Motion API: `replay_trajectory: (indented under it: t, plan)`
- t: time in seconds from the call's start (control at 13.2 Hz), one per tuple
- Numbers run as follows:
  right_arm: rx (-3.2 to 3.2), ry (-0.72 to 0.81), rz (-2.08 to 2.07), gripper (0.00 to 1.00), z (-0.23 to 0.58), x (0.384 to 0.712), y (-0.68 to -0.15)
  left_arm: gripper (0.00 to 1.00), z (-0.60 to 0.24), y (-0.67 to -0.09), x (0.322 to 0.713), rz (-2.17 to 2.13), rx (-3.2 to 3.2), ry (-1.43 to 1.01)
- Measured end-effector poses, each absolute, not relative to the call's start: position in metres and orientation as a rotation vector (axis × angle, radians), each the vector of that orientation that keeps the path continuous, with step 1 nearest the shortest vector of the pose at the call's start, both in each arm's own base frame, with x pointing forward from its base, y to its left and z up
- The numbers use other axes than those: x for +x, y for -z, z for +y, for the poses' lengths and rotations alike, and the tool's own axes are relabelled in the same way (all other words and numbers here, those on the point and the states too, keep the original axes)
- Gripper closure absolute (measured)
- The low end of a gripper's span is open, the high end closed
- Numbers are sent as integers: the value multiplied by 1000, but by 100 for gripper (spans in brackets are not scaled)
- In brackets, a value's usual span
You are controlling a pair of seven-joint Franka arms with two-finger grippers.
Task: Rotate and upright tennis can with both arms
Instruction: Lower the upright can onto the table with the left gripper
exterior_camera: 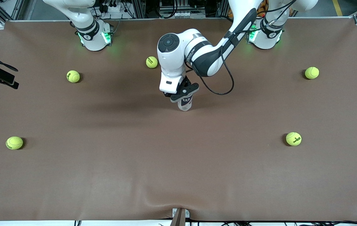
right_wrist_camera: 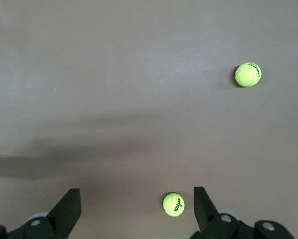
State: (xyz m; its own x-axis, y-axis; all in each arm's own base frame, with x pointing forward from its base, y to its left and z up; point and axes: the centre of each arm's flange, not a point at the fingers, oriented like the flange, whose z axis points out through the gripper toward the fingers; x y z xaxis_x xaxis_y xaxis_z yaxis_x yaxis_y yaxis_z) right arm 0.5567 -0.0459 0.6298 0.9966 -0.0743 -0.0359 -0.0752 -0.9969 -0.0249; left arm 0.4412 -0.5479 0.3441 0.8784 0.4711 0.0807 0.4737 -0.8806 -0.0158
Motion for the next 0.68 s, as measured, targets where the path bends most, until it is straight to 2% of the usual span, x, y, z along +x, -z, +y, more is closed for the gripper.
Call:
replay_trajectory:
  t: [0.08, 0.3, 0.68]
  plan:
    - [-3113, -54, 116, 0, -46, 557, -630, 90, -549, -343, 441, -757, -3013, 116]
    - [-3113, -55, 116, 0, -46, 557, -630, 56, -550, -342, 444, -761, -3022, 119]
    - [-3113, -55, 115, 0, -45, 557, -630, 4, -541, -403, 448, -798, -3029, 172]
